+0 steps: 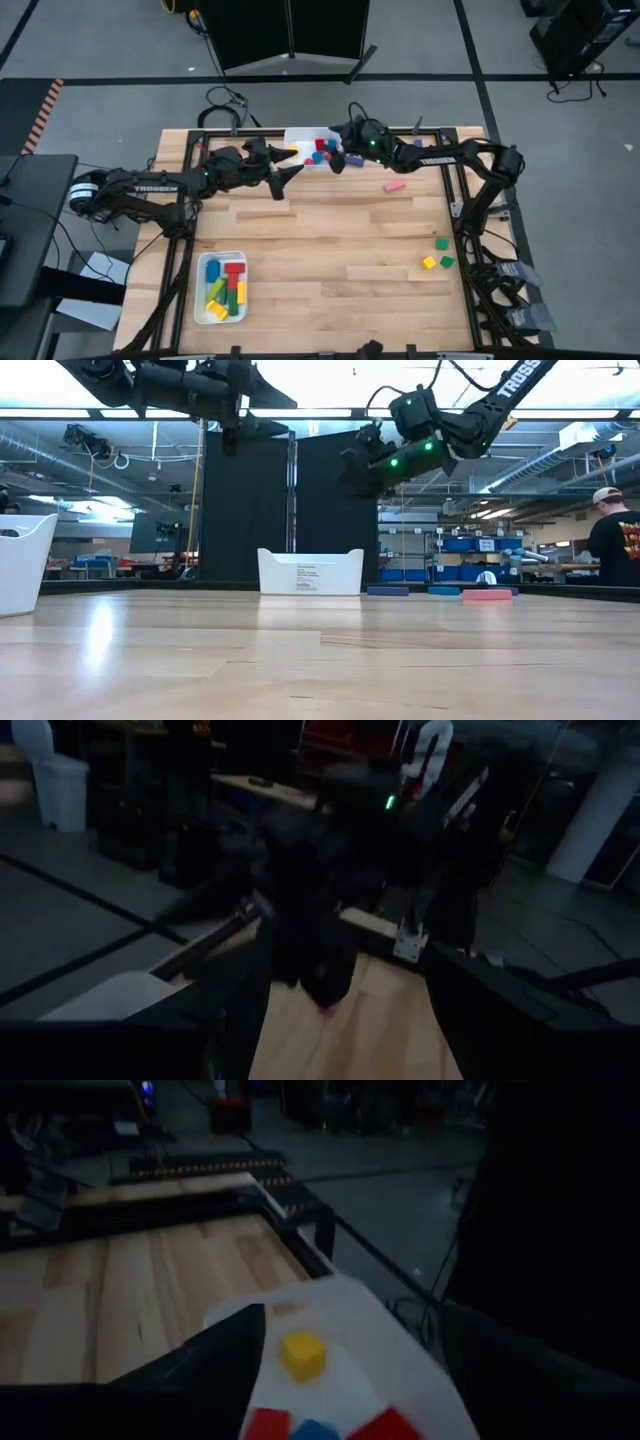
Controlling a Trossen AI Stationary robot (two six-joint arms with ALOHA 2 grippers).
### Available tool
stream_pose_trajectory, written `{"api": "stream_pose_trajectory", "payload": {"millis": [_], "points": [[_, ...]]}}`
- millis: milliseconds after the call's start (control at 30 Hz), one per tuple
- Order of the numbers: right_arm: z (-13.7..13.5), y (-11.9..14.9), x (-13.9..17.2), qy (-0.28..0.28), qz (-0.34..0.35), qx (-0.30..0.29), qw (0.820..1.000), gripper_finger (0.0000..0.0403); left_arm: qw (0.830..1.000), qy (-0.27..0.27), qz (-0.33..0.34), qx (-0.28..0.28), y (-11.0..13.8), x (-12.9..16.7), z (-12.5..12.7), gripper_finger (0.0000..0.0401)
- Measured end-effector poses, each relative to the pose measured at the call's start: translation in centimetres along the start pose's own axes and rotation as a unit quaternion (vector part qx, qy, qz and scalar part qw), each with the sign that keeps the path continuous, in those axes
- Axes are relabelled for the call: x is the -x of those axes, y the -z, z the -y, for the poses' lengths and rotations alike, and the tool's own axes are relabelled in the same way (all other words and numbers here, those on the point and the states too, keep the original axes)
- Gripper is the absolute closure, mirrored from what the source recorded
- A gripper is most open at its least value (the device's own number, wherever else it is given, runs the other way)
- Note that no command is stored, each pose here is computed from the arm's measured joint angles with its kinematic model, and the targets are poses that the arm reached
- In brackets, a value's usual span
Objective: Sort blocks by size
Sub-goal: Put the pink rectangular block into the bottom white bin
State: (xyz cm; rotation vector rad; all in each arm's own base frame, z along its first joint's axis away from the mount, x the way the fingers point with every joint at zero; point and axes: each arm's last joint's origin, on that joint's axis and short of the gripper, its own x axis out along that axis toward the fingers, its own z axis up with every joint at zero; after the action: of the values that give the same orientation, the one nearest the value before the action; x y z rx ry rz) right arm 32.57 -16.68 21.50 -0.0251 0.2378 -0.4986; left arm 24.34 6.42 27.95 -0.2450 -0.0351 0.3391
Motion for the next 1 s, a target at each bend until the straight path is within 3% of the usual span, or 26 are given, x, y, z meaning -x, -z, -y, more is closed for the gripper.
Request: {"api": "stream_pose_trajectory", "payload": {"millis": [133,267,400,567,767,1000], "points": [[-0.2,-1.9,2.6,0.002,0.036,0.014,0.999,0.009,1.0,0.001,-0.022,0.008,1.2,-0.9,0.2,0.0133],[-0.4,-3.9,7.7,0.026,0.09,0.024,0.995,0.0113,0.998,0.006,-0.07,0.003,3.5,-2.7,0.3,0.0133],[-1.4,-5.1,12.7,0.014,0.143,0.019,0.989,0.0137,0.993,0.024,-0.115,-0.017,5.4,-6.1,0.7,0.0133],[-2.8,-5.0,17.0,-0.007,0.15,0.017,0.989,0.0146,0.987,0.043,-0.141,-0.06,7.5,-11.8,2.0,0.0133],[-3.9,-5.4,20.1,-0.033,0.17,0.012,0.985,0.0142,0.981,0.05,-0.154,-0.111,9.6,-19.0,3.4,0.0128],[-4.5,-5.6,21.1,-0.052,0.178,0.011,0.983,0.0146,0.963,0.026,-0.226,-0.142,11.7,-26.2,3.5,0.0106]]}}
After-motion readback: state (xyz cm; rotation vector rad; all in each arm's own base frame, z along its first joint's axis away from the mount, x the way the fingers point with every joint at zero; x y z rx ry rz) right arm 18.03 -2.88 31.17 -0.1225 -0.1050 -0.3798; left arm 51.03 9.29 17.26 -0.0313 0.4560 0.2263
